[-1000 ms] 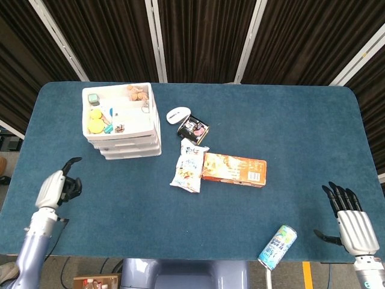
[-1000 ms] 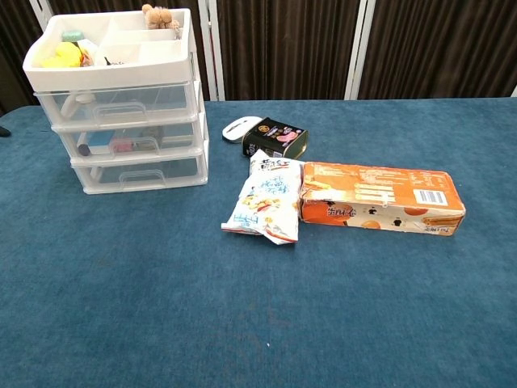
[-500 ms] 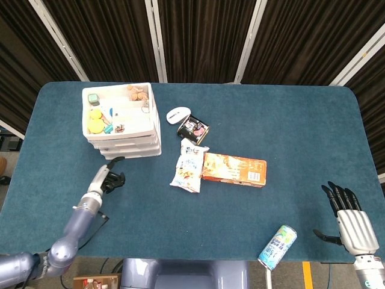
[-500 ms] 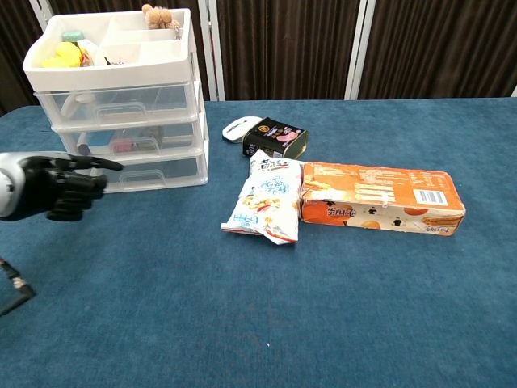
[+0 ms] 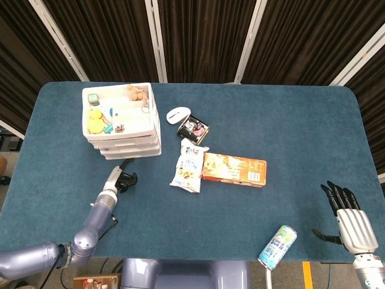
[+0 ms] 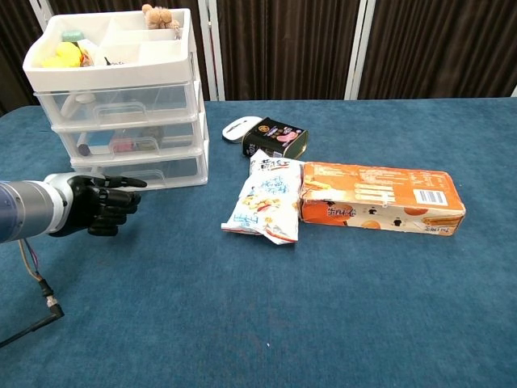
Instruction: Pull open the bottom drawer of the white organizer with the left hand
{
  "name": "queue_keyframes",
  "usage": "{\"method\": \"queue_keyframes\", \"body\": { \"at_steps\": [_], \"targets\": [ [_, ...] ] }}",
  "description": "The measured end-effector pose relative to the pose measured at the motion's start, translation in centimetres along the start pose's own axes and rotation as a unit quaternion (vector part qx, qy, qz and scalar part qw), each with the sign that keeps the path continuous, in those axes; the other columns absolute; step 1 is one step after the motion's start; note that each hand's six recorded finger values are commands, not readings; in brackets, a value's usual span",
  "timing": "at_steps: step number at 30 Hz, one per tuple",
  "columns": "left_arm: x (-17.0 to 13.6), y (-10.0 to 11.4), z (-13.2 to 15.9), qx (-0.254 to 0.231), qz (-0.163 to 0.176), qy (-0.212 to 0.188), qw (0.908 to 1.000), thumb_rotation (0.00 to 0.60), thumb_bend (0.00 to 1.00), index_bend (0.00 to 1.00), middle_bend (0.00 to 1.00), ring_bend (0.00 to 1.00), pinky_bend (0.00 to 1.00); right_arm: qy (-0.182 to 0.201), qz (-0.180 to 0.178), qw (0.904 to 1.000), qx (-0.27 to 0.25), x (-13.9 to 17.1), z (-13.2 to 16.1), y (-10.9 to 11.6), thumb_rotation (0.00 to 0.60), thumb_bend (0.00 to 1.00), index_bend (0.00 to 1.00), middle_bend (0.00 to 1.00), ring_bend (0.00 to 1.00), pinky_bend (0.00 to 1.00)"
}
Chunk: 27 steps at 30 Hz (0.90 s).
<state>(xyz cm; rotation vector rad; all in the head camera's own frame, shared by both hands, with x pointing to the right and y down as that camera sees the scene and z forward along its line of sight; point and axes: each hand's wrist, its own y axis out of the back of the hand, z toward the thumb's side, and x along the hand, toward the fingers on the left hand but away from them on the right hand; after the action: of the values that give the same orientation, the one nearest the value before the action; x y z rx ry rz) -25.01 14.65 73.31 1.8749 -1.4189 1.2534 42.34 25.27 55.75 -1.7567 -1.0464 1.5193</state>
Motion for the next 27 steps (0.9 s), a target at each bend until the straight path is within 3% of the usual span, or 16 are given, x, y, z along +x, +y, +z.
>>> {"method": "queue_keyframes", "body": {
  "at_steps": [9,27],
  "targets": [
    [1.2,0.1,0.2,-0.031,0.014,-0.002,0.9994,0.6,0.68,0.09,0.96,0.94,0.96,-0.001,0.003,1.0,-0.006,-0.2,0.0,0.0,0.6,0.1,0.0,0.0,0.0,0.0],
    [2.5,-1.3,0.7,-0.105,-0.018,0.012,0.9942,0.6,0.68,0.1,0.96,0.94,0.96,-0.001,0.005,0.9999,-0.013,-0.2,0.1,0.0,0.6,0.1,0.0,0.0,0.0,0.0]
  ]
}}
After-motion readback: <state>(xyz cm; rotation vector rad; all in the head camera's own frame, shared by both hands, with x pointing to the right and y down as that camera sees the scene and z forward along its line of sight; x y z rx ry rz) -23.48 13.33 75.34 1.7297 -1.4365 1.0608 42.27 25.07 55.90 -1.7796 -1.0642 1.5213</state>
